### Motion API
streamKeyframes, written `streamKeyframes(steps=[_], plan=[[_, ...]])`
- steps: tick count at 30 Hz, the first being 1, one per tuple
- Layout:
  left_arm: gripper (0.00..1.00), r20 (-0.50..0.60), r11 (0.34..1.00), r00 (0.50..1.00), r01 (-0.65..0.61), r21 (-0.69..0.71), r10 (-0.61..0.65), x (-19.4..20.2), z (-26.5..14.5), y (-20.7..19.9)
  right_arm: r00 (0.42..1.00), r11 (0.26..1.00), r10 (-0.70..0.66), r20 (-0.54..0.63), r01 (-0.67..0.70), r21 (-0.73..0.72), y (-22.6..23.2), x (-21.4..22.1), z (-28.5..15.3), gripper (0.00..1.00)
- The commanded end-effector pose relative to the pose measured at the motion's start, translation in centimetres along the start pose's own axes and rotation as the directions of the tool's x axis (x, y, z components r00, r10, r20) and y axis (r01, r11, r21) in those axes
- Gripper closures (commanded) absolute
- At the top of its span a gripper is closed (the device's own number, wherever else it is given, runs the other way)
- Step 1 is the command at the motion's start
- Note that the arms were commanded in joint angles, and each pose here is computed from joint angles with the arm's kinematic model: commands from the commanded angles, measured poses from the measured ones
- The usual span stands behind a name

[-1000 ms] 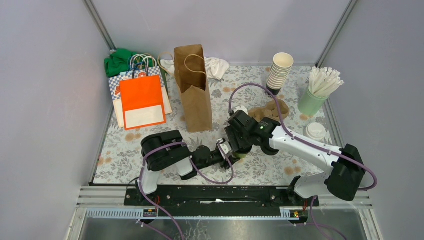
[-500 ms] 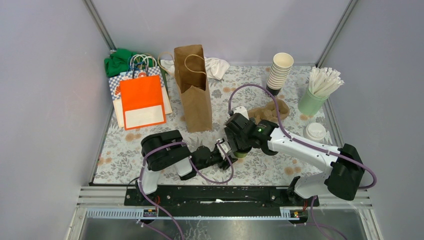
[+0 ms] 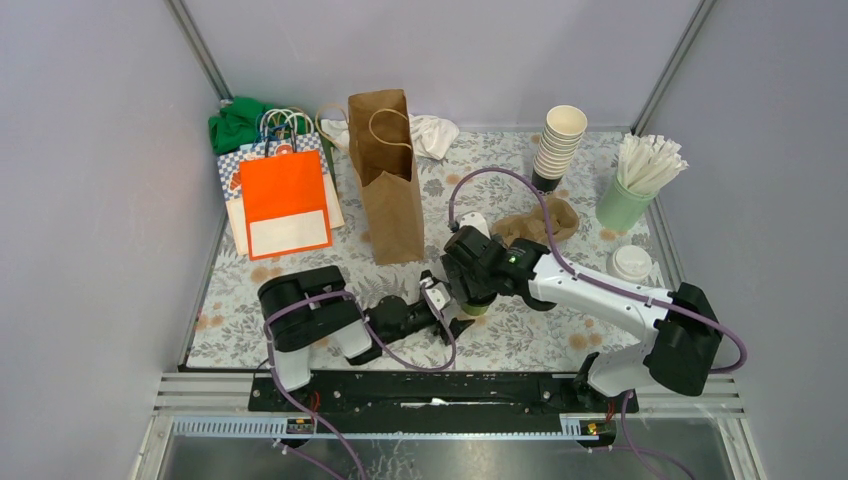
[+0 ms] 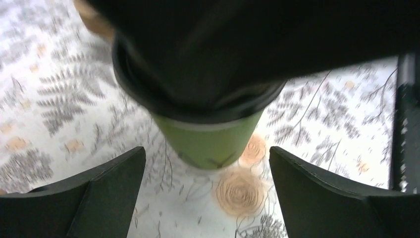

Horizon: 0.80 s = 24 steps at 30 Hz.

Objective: Pack the takeout coffee
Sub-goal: Close the cup lid on the coffee cup.

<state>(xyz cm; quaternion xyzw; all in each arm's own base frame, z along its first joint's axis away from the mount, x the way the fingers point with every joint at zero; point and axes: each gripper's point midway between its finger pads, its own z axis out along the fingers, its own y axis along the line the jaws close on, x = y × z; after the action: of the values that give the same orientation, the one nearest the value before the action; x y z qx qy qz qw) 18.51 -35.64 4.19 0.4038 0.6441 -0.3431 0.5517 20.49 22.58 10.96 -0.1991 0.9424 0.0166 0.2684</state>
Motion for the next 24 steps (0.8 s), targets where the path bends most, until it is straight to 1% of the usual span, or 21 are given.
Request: streamKeyframes(steps=[1, 5, 10, 18, 20, 24], plan=[[0.01, 0.243, 0.999, 0.97, -0.034, 0.006, 0.031, -6.9, -0.2, -0.4, 0.971, 0.999, -0.047, -0.235, 0.045, -0.013, 0.2, 6.2, 2.4, 0.14], [0.01, 0.236, 1.0, 0.971, -0.027, -0.005, 0.028, -6.6, 0.0, -0.2, 0.971, 0.999, -0.041, -0.236, 0.04, -0.01, -0.1, 5.9, 2.4, 0.15], [0.01, 0.217, 0.999, 0.976, -0.031, -0.005, 0.032, -5.5, 1.2, -0.2, 0.974, 0.999, -0.037, -0.224, 0.029, -0.041, 0.1, 5.1, 2.1, 0.15], [0.01, 0.229, 0.996, 0.969, -0.08, -0.046, 0.089, -5.5, 3.8, 0.6, 0.973, 0.998, -0.036, -0.226, 0.022, -0.061, -0.4, 4.5, 1.5, 0.15], [0.01, 0.228, 0.994, 0.969, -0.079, -0.077, 0.095, -5.4, 4.4, 1.3, 0.973, 0.998, -0.032, -0.228, 0.018, -0.064, -0.6, 4.5, 1.2, 0.15], [0.01, 0.221, 0.996, 0.971, -0.075, -0.055, 0.085, -4.6, 5.4, 0.9, 0.972, 0.998, -0.026, -0.236, 0.012, -0.059, -1.1, 4.7, 0.8, 0.16]])
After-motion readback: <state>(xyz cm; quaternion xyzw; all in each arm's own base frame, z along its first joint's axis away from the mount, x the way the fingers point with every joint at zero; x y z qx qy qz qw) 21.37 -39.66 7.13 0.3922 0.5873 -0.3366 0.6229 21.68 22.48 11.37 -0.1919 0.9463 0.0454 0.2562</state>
